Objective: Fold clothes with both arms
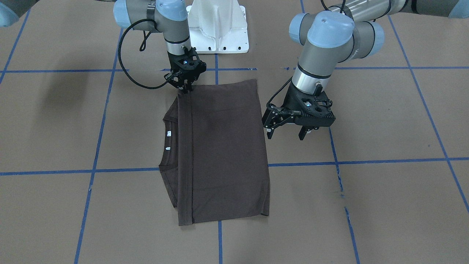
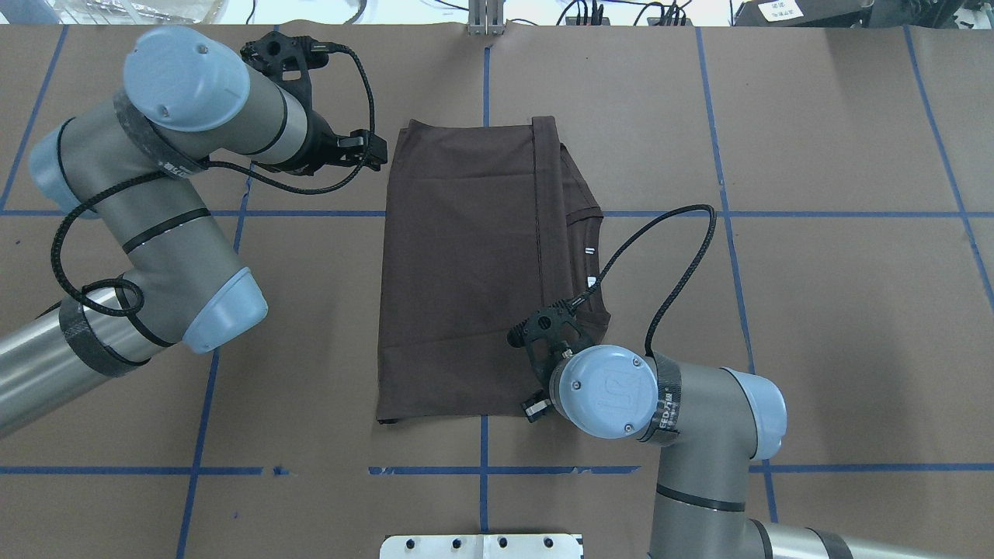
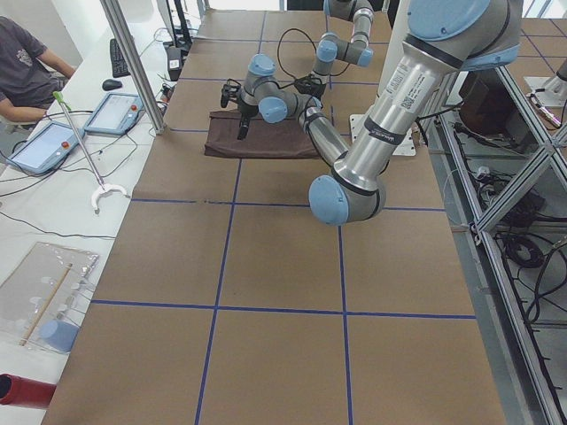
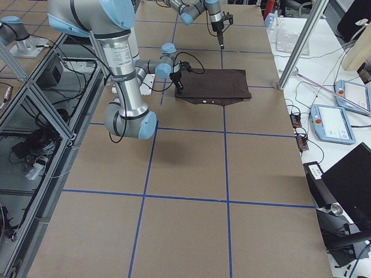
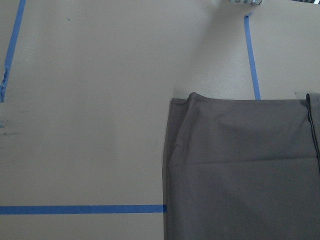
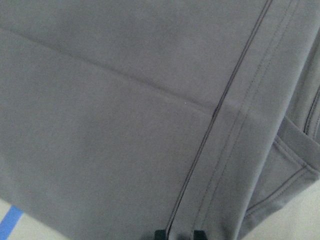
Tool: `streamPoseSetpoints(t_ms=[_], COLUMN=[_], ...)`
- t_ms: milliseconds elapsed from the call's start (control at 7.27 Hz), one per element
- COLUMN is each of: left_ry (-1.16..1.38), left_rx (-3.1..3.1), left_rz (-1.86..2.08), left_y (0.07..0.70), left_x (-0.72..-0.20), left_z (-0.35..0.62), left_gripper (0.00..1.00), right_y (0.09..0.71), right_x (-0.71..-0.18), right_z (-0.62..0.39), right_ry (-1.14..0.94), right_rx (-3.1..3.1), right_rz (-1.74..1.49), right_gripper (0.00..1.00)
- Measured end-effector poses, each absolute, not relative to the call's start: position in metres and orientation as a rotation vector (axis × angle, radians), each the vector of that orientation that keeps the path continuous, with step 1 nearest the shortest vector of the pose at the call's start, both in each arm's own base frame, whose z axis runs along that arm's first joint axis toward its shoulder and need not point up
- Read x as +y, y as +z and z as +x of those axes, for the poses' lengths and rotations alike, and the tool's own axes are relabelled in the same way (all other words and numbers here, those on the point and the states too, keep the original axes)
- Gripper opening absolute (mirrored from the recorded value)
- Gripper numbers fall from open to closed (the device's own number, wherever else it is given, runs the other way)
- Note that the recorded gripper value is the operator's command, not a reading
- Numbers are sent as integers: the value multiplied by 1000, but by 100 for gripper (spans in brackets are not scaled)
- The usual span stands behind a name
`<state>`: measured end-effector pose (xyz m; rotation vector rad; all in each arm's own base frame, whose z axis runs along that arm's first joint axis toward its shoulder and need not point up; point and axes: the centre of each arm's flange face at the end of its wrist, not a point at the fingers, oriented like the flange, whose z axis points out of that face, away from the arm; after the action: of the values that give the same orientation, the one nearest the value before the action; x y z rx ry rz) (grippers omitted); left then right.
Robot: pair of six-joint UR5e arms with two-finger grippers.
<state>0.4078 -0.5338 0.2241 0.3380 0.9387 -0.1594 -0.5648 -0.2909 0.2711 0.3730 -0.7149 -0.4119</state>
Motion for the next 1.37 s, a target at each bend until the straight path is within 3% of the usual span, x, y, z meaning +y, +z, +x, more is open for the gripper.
streamPoseSetpoints(t_ms=[687, 825, 962, 1375], left_ry=[-161, -161, -161, -162], left_rx=[938, 938, 937, 937], left_rz=[337, 337, 336, 334], left_y=[224, 225, 225, 225], left_x=[-534, -534, -534, -534], left_z=[408, 408, 408, 409], left_gripper=[100, 100, 100, 100], right_y=[266, 267, 267, 267], right_x=[-284, -283, -283, -284], right_z=[-564, -565, -565, -565], right_ry=[-421, -422, -422, -421], right_rx=[-730, -728, -727, -727], right_rz=[371, 372, 373, 374], right_gripper=[31, 19, 0, 0])
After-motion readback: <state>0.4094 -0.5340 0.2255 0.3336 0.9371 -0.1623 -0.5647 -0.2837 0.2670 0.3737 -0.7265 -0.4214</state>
